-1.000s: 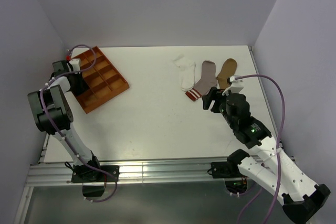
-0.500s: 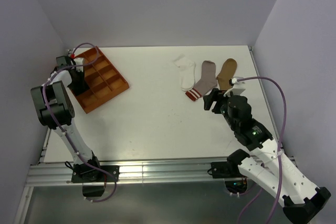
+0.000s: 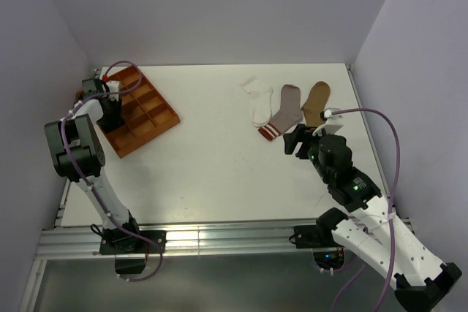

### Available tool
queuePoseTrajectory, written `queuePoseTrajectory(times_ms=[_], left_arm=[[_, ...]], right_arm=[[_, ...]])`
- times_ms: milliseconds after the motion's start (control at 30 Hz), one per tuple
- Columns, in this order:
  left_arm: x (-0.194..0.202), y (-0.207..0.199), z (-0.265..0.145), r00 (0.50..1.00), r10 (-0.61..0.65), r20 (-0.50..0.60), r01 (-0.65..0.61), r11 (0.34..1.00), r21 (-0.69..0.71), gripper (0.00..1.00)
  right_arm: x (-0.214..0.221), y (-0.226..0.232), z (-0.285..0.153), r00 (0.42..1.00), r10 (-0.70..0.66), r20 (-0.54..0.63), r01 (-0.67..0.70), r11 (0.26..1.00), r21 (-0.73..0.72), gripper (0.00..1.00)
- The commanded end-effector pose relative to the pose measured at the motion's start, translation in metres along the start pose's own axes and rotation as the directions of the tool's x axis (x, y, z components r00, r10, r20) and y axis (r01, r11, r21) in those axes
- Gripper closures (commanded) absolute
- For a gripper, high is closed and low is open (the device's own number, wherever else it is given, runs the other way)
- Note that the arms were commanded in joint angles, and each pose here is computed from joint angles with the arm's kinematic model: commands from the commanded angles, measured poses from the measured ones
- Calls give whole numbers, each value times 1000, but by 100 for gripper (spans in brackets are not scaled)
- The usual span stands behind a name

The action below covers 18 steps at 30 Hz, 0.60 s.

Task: Roll the socks
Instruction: Place the sock in the storage box.

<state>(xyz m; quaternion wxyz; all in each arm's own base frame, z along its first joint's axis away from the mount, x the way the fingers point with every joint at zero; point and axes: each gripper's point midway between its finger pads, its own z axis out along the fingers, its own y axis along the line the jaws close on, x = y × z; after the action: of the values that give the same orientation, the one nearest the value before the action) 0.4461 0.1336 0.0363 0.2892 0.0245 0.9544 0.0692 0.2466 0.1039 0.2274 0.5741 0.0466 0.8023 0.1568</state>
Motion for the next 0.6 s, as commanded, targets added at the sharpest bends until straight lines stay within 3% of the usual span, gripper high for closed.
queuePoseTrajectory(times_ms=[0, 567], left_arm=[[0, -17, -13, 1000, -16, 8, 15, 997, 73, 54], [-40, -14, -48, 979, -92, 181, 68, 988, 138, 46]], right_arm=[[-9, 2, -1, 999, -7, 38, 7, 1000, -7, 22], [-6, 0, -1, 1000, -9, 23, 9, 1000, 7, 22]])
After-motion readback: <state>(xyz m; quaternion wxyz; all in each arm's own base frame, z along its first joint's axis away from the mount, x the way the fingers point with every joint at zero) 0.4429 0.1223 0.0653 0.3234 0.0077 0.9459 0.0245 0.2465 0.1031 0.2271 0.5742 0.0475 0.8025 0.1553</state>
